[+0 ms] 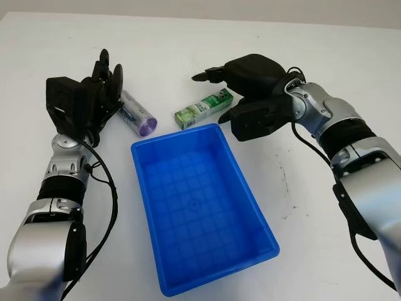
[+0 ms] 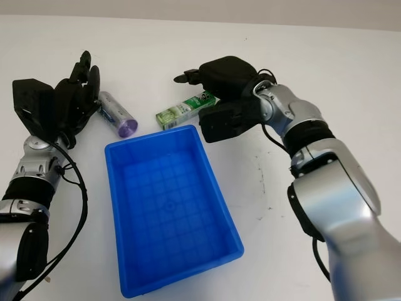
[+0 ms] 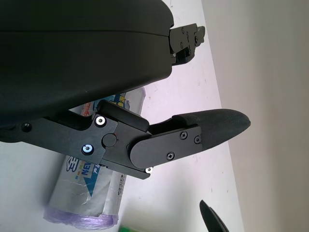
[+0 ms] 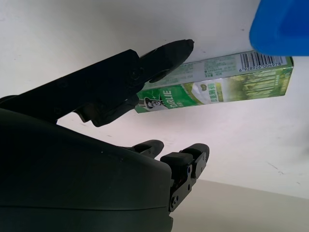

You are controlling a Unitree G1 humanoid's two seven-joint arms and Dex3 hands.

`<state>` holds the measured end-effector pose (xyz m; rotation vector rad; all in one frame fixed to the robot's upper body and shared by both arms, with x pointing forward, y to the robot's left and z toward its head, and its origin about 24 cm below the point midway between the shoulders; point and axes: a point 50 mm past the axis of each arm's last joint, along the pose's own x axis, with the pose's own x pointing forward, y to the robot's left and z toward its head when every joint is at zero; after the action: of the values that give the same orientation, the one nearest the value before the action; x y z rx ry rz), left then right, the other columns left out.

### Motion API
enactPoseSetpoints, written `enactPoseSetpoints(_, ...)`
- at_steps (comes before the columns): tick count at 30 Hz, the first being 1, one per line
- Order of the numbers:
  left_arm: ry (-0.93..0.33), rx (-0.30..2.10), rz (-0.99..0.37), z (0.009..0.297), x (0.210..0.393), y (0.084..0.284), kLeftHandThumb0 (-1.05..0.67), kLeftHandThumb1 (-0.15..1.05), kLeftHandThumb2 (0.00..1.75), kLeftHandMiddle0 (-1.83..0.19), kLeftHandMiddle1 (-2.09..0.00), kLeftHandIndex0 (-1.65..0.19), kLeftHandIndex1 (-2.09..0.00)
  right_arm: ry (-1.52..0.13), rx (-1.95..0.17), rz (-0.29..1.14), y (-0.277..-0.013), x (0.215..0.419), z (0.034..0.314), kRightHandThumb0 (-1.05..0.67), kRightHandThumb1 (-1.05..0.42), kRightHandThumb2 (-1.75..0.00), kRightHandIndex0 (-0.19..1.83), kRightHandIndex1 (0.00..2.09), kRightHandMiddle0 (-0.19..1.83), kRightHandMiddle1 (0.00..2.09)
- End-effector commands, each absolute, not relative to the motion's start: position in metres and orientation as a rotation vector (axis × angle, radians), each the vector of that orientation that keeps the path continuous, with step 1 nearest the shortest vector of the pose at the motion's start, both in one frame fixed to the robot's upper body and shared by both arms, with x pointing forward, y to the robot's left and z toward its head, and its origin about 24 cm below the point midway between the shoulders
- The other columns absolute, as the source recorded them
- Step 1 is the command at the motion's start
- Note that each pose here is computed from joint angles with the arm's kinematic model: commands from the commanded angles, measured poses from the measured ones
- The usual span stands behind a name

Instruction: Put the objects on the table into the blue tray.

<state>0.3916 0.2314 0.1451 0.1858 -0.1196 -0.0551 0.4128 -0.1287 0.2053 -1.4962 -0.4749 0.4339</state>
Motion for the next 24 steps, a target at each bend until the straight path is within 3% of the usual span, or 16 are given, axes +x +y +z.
enactPoseSetpoints(1, -0.120, 0.190, -0.047, 0.141, 0.389, 0.233, -0.77, 1.05, 0.70, 0.19, 0.00, 0.19, 0.00, -0.460, -1.495, 0.446, -0.128, 0.412, 0.194, -0.46, -0.86, -0.06, 0.36, 0.16, 0.39, 0.17)
enactPoseSetpoints(8, -0.122, 0.180, -0.046, 0.140, 0.388, 0.235, -0.76, 1.05, 0.70, 0.19, 0.00, 0.19, 0.00, -0.487, -1.524, 0.460, -0.128, 0.409, 0.181, -0.41, -0.84, -0.05, 0.56, 0.26, 0.56, 0.27)
enactPoseSetpoints(10, -0.122, 0.181, -0.046, 0.140, 0.388, 0.235, -0.77, 1.05, 0.70, 0.19, 0.00, 0.19, 0.00, -0.505, -1.556, 0.458, -0.129, 0.408, 0.179, -0.43, -0.85, -0.05, 0.34, 1.10, 0.48, 0.70)
enactPoseSetpoints(12, -0.123, 0.180, -0.050, 0.140, 0.388, 0.235, -0.76, 1.05, 0.69, 0.19, 0.00, 0.19, 0.00, -0.508, -1.575, 0.455, -0.131, 0.408, 0.177, -0.43, -0.86, -0.05, 0.23, 1.53, 0.41, 1.01)
enactPoseSetpoints(13, -0.122, 0.180, -0.050, 0.140, 0.388, 0.235, -0.77, 1.05, 0.69, 0.19, 0.00, 0.19, 0.00, -0.507, -1.582, 0.453, -0.132, 0.408, 0.177, -0.46, -0.89, -0.06, 0.30, 1.78, 0.40, 1.38)
enactPoseSetpoints(15, -0.119, 0.181, -0.048, 0.140, 0.388, 0.235, -0.77, 1.05, 0.69, 0.19, 0.00, 0.19, 0.00, -0.509, -1.594, 0.449, -0.134, 0.408, 0.177, -0.50, -0.93, -0.06, 0.41, 2.01, 0.39, 1.76)
enactPoseSetpoints(17, -0.121, 0.183, -0.046, 0.140, 0.388, 0.235, -0.77, 1.05, 0.69, 0.19, 0.00, 0.19, 0.00, -0.515, -1.612, 0.441, -0.135, 0.408, 0.178, -0.52, -0.95, -0.06, 0.50, 2.07, 0.41, 1.86)
enactPoseSetpoints(19, -0.121, 0.181, -0.046, 0.140, 0.388, 0.236, -0.76, 1.05, 0.69, 0.19, 0.00, 0.19, 0.00, -0.530, -1.639, 0.424, -0.137, 0.409, 0.180, -0.57, -0.99, -0.06, 0.76, 2.09, 0.48, 2.04)
enactPoseSetpoints(24, -0.113, 0.182, -0.050, 0.140, 0.389, 0.235, -0.76, 1.05, 0.68, 0.19, 0.00, 0.19, 0.00, -0.545, -1.651, 0.384, -0.140, 0.410, 0.185, -0.56, -1.04, -0.07, 1.02, 2.09, 0.68, 2.09)
